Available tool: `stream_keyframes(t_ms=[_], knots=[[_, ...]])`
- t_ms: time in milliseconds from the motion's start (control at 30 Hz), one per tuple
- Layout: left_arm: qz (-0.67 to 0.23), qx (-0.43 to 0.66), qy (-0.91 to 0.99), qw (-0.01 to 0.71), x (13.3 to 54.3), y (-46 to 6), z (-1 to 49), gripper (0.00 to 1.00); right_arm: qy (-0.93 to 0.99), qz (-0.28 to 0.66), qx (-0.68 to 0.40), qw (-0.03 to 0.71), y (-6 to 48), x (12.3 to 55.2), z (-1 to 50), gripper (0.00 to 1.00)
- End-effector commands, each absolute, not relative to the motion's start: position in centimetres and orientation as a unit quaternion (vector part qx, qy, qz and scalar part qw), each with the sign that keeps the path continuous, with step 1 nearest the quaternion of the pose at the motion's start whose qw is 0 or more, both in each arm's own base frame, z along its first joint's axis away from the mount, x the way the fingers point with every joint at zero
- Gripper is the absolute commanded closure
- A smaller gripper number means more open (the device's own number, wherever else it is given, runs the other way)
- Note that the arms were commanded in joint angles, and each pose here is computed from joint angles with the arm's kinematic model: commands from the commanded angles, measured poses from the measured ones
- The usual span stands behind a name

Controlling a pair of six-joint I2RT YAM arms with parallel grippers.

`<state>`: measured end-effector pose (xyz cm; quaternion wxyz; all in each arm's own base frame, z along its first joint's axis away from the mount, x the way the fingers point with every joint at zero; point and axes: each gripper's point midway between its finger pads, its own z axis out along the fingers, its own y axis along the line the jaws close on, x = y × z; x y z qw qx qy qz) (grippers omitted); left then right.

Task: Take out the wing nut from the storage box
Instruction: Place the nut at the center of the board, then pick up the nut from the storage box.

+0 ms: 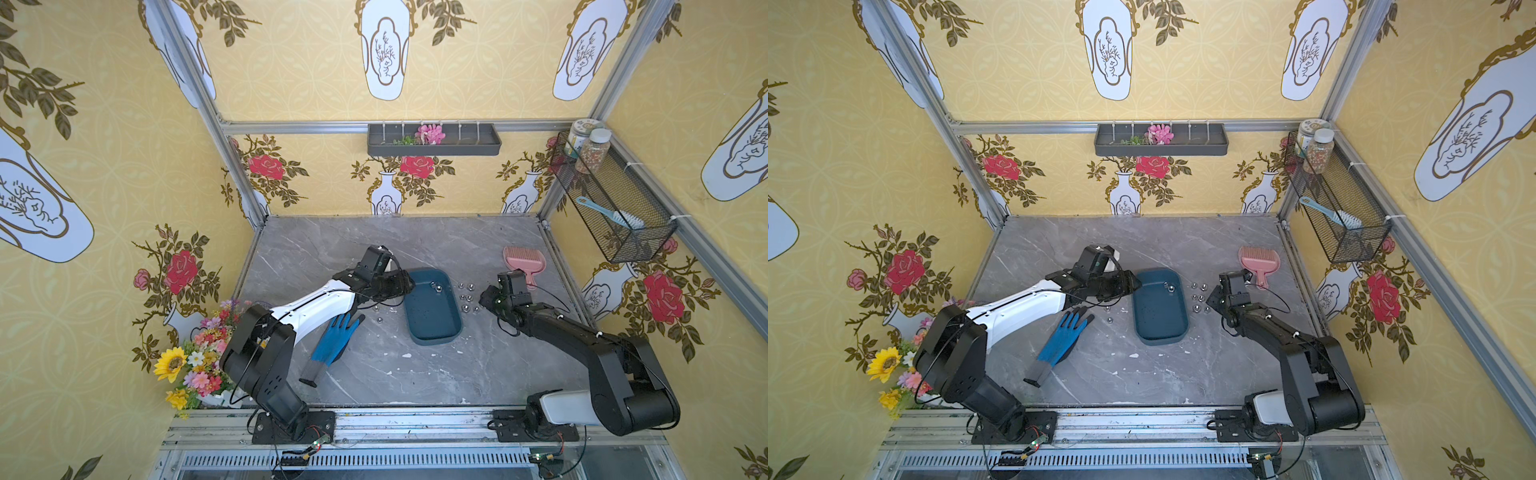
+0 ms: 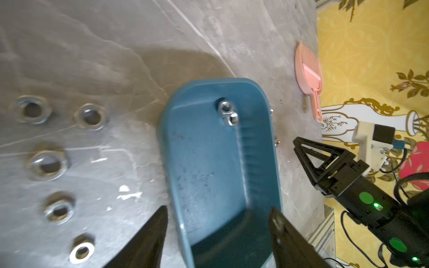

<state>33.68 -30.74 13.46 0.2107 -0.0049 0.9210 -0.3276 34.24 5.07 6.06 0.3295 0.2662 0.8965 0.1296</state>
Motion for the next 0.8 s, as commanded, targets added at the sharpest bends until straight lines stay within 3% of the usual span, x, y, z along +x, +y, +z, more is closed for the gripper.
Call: stream_keyframes(t_ms=[0,267,567,767], knots=[[-0.301,0.025,0.927,0.225,34.6,-32.2,12.8,0.3,0.893,0.119,0.253,0.352,4.9,34.8,7.0,0.45],[-0.237,0.085,0.943,0.219,35.8,-36.3,9.1,0.36,0.892,0.117,0.251,0.358,4.7,34.5,7.3,0.45],[-0.172,0.101,0.954,0.224,37.9,-37.2,5.0,0.39,0.89,0.121,0.251,0.362,4.8,34.6,7.6,0.45],[-0.186,0.108,0.951,0.222,38.9,-38.7,4.1,0.39,0.889,0.125,0.249,0.363,5.0,34.6,7.6,0.45]])
